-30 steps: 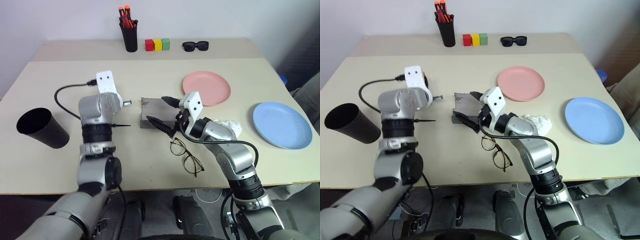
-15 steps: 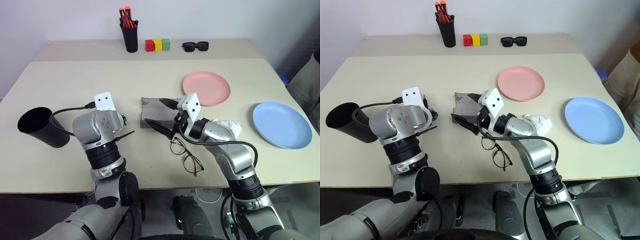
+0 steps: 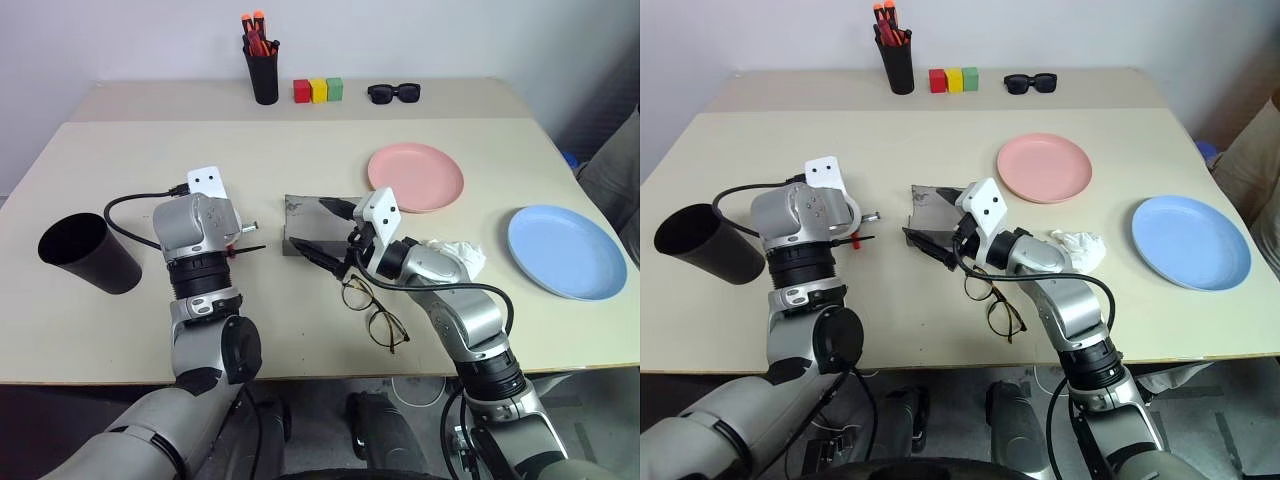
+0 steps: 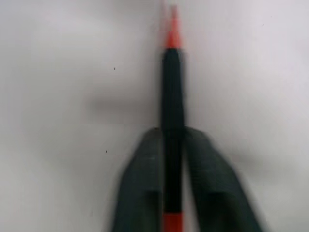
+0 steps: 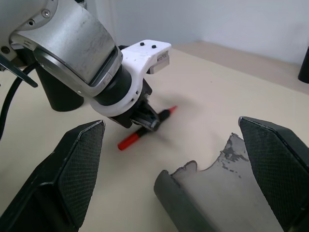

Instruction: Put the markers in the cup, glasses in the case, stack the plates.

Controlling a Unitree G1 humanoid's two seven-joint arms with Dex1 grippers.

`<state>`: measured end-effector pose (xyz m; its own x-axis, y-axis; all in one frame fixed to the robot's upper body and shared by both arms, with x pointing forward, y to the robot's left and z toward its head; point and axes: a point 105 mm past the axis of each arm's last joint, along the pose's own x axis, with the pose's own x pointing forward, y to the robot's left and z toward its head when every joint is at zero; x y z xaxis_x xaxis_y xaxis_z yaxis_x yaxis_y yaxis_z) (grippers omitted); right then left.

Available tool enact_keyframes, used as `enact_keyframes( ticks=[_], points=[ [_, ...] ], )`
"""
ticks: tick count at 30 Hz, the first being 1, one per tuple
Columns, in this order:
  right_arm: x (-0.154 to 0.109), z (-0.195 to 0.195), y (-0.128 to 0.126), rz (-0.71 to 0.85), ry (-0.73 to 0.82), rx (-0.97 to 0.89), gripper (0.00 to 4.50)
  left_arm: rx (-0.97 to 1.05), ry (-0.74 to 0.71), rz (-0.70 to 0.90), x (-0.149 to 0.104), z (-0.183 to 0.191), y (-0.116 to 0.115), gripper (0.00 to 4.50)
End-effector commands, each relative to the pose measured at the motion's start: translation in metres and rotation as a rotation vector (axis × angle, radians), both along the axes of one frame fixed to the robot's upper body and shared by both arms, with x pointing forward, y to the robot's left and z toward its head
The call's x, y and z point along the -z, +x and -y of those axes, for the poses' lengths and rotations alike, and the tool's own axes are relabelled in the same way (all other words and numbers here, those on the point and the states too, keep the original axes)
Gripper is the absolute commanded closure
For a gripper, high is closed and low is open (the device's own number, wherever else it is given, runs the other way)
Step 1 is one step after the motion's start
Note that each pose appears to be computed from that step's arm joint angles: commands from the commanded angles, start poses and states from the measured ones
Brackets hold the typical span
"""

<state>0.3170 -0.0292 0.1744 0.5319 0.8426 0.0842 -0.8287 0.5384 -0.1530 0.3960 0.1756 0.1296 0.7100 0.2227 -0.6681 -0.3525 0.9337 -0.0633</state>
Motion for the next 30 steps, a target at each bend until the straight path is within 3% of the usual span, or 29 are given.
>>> enact_keyframes(
  ticks=[1,6,9,13,20,30],
  points=[
    [-0.012,-0.001,-0.005,0.045,0.02,-0.008,0.0,-0.009,-0.012,0.194,-0.024,0.0,0.008,4.45],
    [-0.013,-0.003,-0.007,0.045,0.023,-0.029,0.0,0.106,0.092,0.667,-0.096,0.004,0.009,4.45],
    [-0.019,-0.008,-0.018,0.023,0.057,-0.13,0.0,0.074,0.224,0.951,-0.136,-0.02,-0.015,4.45],
    [-0.024,-0.01,-0.04,0.015,0.06,-0.289,0.0,-0.135,0.45,1.135,-0.16,-0.069,-0.061,4.45],
    [-0.022,-0.012,-0.041,0.007,0.036,-0.342,0.0,-0.403,0.698,1.084,-0.14,-0.126,-0.124,4.45],
    [-0.018,-0.021,-0.037,0.018,0.014,-0.382,0.0,-0.458,0.651,0.967,-0.096,-0.135,-0.133,4.45]
  ],
)
